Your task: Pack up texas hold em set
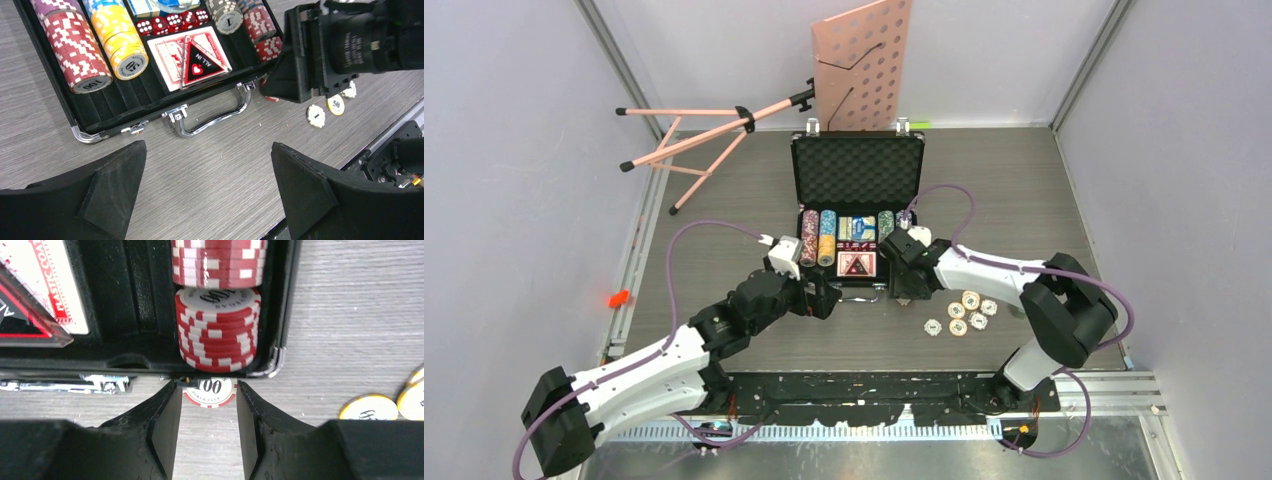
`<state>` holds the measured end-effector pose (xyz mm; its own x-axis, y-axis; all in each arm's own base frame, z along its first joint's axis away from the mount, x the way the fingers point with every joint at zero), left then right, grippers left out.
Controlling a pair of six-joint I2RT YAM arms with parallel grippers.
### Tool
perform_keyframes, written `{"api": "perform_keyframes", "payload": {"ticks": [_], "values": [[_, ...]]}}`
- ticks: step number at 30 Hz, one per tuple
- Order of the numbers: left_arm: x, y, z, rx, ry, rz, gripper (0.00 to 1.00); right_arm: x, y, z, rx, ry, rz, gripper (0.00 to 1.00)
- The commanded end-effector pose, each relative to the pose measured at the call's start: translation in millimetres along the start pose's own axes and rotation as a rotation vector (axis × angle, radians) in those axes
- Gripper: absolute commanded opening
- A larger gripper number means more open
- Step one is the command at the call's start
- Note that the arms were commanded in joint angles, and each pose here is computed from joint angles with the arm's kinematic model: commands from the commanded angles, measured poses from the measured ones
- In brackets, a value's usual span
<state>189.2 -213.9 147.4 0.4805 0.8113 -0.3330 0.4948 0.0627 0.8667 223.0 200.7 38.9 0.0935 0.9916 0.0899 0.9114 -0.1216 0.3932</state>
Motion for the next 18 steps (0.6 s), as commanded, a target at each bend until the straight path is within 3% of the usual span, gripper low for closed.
{"api": "perform_keyframes", "payload": {"ticks": [1,11,16,18], "values": [[-5.7,4.3,4.6,-0.026,-0.031,-0.033,1.0,-3.7,5.9,-28.6,-0.036,0.043,0.027,0.42],[-32.2,-0.8,22.9,-0.036,-0.166,-0.193,0.99,0.0,8.2,-64.8,-0.062,0.157,0.098,0.44],[-29.4,0.8,24.8,-0.036,-0.139,-0.201,0.99,5.1,4.1,-53.0,-0.038,0.141,0.081,0.62],[-23.6,2.4,22.0,-0.05,-0.11,-0.193,1.0,7.2,4.3,-47.1,-0.053,0.121,0.065,0.64]]}}
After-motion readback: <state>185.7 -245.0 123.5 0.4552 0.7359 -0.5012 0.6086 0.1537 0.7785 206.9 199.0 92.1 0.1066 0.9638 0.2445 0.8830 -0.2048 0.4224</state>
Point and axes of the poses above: each gripper's point midway between its finger pads, its own z axis out along the fingers, its own x axis along the line the jaws close on, y = z × x, the point moved 2 cm from there along -z, back along the fingers, and after that the axes turned 3 degrees about z, right-handed, at the moved point
